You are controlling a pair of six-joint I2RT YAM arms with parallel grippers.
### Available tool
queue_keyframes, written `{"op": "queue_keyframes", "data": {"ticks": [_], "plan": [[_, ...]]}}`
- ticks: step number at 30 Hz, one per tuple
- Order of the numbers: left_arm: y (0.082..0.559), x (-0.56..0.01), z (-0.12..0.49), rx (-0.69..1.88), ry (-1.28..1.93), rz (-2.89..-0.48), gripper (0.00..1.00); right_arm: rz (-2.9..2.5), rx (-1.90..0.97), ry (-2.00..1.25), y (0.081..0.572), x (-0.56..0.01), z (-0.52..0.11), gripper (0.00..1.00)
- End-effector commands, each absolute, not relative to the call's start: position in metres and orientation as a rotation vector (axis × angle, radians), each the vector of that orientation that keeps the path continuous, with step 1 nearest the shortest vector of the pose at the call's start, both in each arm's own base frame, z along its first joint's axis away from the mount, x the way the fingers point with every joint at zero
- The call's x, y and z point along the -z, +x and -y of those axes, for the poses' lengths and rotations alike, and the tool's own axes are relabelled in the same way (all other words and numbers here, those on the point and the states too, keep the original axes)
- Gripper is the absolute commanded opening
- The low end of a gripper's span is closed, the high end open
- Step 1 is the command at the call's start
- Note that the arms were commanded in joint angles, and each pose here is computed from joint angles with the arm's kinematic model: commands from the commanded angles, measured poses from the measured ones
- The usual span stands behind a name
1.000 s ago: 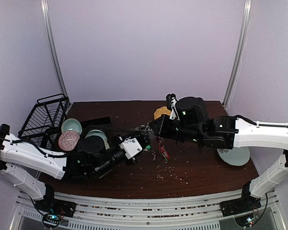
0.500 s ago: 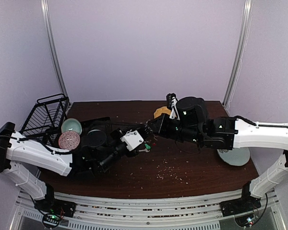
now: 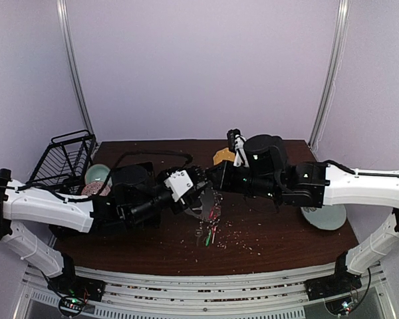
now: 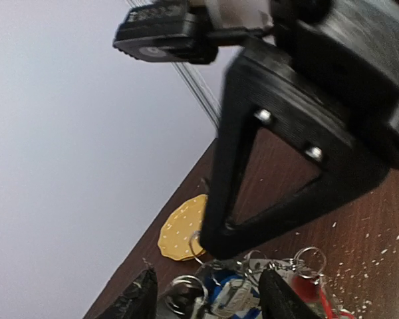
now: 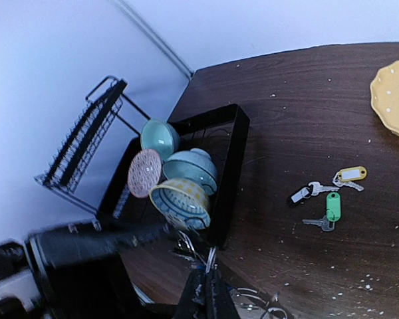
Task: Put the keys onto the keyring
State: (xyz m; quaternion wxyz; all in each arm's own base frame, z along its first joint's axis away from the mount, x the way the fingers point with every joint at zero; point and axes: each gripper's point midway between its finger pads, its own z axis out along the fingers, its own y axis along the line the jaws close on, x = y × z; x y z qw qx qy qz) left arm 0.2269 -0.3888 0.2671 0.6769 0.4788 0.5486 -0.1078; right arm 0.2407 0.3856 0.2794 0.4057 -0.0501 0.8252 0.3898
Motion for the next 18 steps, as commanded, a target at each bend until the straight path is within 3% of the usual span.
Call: {"op": "queue_keyframes", "data": {"ticks": [1,4,9,16,18], "plan": [[0.189,-0.297,0.394,0.595,1.152,-1.229,0.61,-1.998,-0.941,-0.393,0.225,-0.313,-0.386,0.0],[0.173,-0.306,0.394,0.682,1.22,-1.26,0.67,-2.019,-0.877,-0.452,0.223,-0.31,-0.38,0.0],[0.168,-0.308,0.373,0.687,1.278,-1.318,0.61,-2.0,-0.882,-0.547,0.213,-0.32,-0.379,0.0],[0.175,-0.273,0.362,0.636,1.339,-1.483,0.72,-2.011,-0.902,-0.489,0.215,-0.326,-0.376,0.0],[0.186,-0.264,0.356,0.562,1.306,-1.515,0.67,-2.004,-0.944,-0.518,0.21,-0.328,-0.382,0.0]]}}
